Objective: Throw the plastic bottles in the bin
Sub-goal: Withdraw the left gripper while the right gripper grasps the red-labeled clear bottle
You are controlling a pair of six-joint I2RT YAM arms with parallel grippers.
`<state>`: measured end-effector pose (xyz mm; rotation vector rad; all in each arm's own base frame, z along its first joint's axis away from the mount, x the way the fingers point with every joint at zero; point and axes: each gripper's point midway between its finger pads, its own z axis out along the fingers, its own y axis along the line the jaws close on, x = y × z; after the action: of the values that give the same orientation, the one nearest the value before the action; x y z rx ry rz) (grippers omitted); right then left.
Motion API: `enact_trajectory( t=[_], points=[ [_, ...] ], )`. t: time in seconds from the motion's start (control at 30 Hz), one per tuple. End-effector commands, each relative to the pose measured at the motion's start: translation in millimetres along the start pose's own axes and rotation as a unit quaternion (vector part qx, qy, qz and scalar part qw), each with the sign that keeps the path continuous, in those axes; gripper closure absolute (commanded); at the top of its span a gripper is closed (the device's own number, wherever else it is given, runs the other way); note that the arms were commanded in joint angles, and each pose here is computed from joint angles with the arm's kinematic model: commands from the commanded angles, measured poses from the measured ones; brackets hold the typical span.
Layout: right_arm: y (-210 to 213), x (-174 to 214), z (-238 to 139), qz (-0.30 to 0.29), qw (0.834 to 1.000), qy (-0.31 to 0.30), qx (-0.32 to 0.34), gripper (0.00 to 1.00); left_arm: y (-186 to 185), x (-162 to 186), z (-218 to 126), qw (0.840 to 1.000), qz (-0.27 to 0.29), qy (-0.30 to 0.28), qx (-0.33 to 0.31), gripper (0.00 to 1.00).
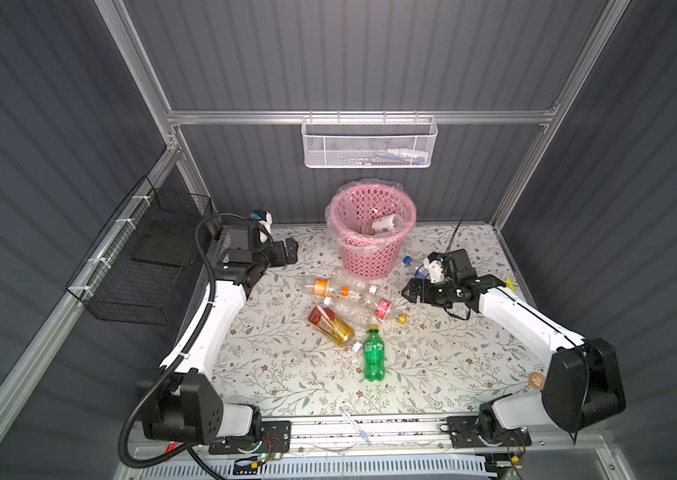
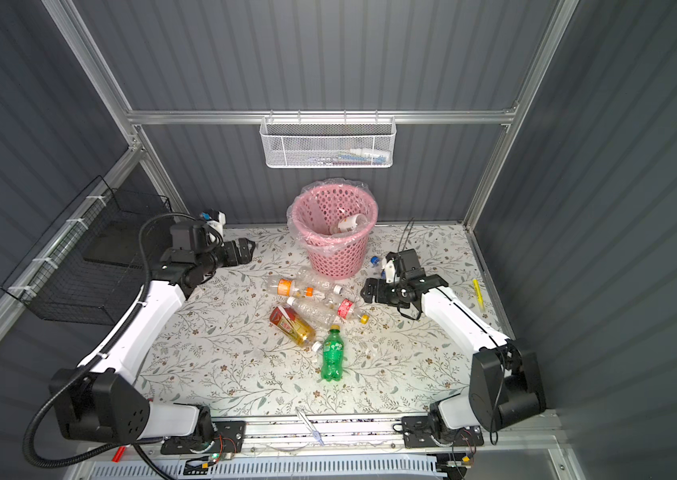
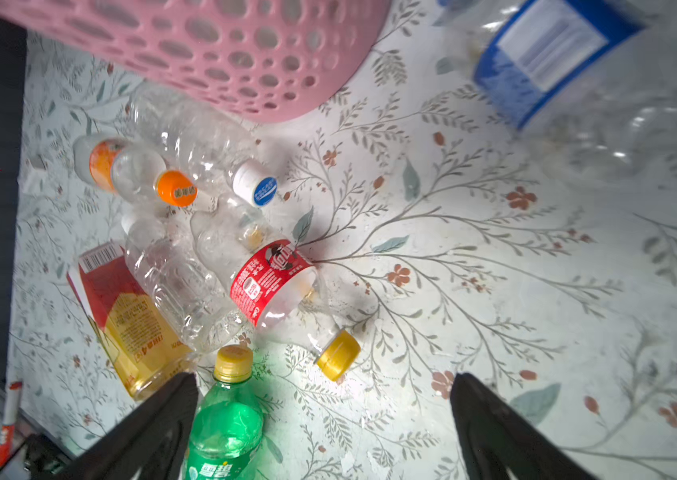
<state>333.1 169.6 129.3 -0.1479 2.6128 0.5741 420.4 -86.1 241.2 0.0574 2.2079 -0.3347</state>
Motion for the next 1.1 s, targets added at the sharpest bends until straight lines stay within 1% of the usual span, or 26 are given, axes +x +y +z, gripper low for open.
enact_trajectory(
  t=[0.0, 0.1, 0.2, 0.33, 0.47, 0.6, 0.83, 1.0, 1.07],
  points=[
    [3.6, 6.3, 11.0, -0.098, 0.994, 0.026, 0.039, 0.04, -5.5, -8.0, -0.1, 0.999, 0.038, -0.022, 0.013, 0.00],
    [8.6, 3.4, 23.7, -0.141, 0.988, 0.032, 0.052, 0.04, -9.9, -5.1, 11.2, 0.999, 0.033, -0.028, 0.033, 0.00],
    [12.9, 1.9, 33.2, -0.175, 0.982, 0.034, 0.059, 0.05, -15.3, 1.7, 26.4, 0.998, 0.028, -0.005, 0.056, 0.01],
    [17.1, 0.5, 41.7, -0.198, 0.978, 0.030, 0.060, 0.05, -14.7, 11.1, 38.5, 0.998, 0.020, 0.011, 0.061, 0.00],
    [19.5, 2.4, 46.7, -0.220, 0.973, 0.037, 0.055, 0.06, -13.4, 18.1, 38.5, 0.998, 0.017, 0.008, 0.062, 0.01],
    [17.3, 2.1, 51.9, -0.241, 0.967, 0.046, 0.064, 0.06, -12.9, 16.4, 35.3, 0.998, 0.018, 0.002, 0.059, 0.00],
    [21.8, 1.8, 67.0, -0.260, 0.963, 0.056, 0.053, 0.07, -7.7, 25.3, 35.4, 0.999, 0.019, 0.006, 0.047, 0.00],
    [26.0, 16.1, 79.9, -0.281, 0.954, 0.086, 0.053, 0.08, -7.3, 25.5, 37.6, 0.999, 0.019, 0.007, 0.047, 0.00],
    [24.6, 21.8, 85.1, -0.280, 0.954, 0.093, 0.052, 0.08, -7.2, 26.4, 38.5, 0.999, 0.019, 0.009, 0.047, 0.00]
  ],
)
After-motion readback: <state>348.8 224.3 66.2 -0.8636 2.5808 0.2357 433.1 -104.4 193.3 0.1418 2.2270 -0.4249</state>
